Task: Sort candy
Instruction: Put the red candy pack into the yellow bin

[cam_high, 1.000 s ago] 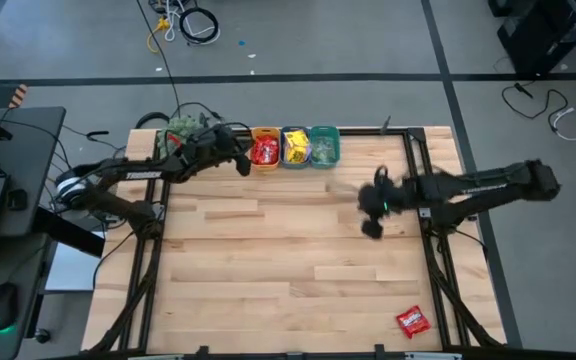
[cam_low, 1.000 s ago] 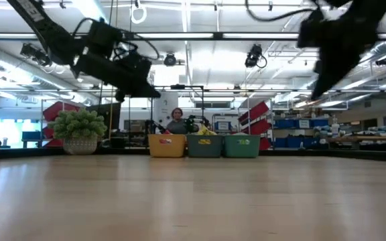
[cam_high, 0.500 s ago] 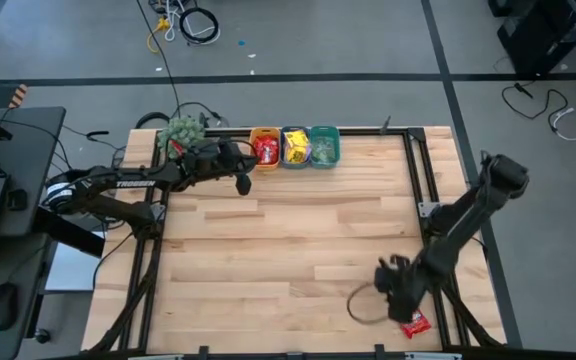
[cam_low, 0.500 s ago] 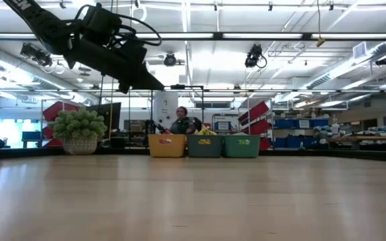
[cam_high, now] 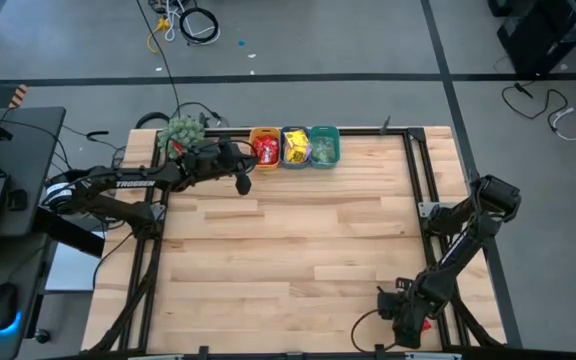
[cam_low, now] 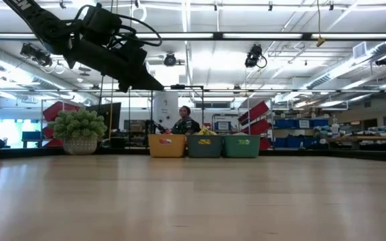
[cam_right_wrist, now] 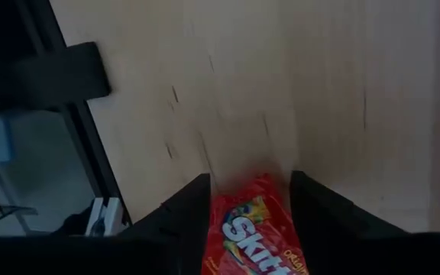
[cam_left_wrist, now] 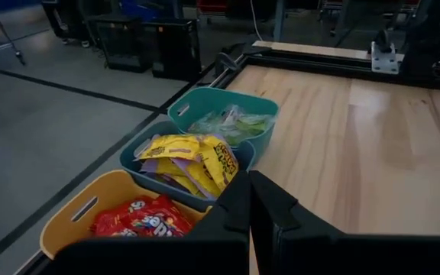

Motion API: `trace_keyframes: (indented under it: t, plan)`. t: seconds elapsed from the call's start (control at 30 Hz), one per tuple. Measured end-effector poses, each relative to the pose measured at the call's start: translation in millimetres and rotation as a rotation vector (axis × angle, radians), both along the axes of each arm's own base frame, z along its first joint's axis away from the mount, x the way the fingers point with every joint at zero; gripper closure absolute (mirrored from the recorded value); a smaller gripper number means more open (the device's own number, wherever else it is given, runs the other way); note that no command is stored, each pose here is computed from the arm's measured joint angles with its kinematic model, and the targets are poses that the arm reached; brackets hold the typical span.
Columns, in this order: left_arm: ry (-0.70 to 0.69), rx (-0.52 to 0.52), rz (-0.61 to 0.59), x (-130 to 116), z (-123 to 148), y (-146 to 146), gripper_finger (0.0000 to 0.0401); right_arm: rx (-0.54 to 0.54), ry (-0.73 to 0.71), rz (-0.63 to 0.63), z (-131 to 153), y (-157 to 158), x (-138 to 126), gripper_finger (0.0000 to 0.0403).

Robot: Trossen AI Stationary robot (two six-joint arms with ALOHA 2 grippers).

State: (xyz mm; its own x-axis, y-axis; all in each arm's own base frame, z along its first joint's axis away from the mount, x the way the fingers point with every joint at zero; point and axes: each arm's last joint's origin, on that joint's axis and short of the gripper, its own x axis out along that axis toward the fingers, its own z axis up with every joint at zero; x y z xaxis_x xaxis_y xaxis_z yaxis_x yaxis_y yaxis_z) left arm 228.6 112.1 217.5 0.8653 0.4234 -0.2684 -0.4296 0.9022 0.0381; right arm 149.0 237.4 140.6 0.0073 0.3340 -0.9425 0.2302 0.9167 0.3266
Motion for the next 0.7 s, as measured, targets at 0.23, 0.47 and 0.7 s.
trace_keyframes:
  t: [0.23,0.47,0.7]
  plan:
    - [0.04,-0.018,0.0,-1,-4,-1,0.0401,-0.028,0.021,0.078,-1,-4,-3,0.0336]
    - [0.031,-0.034,0.006,-1,-4,-1,0.0401,-0.014,0.034,0.133,-1,-14,7,0.0399]
    - [0.008,-0.026,0.007,0,-2,0,0.0401,-0.08,-0.088,0.124,18,-53,35,0.0403]
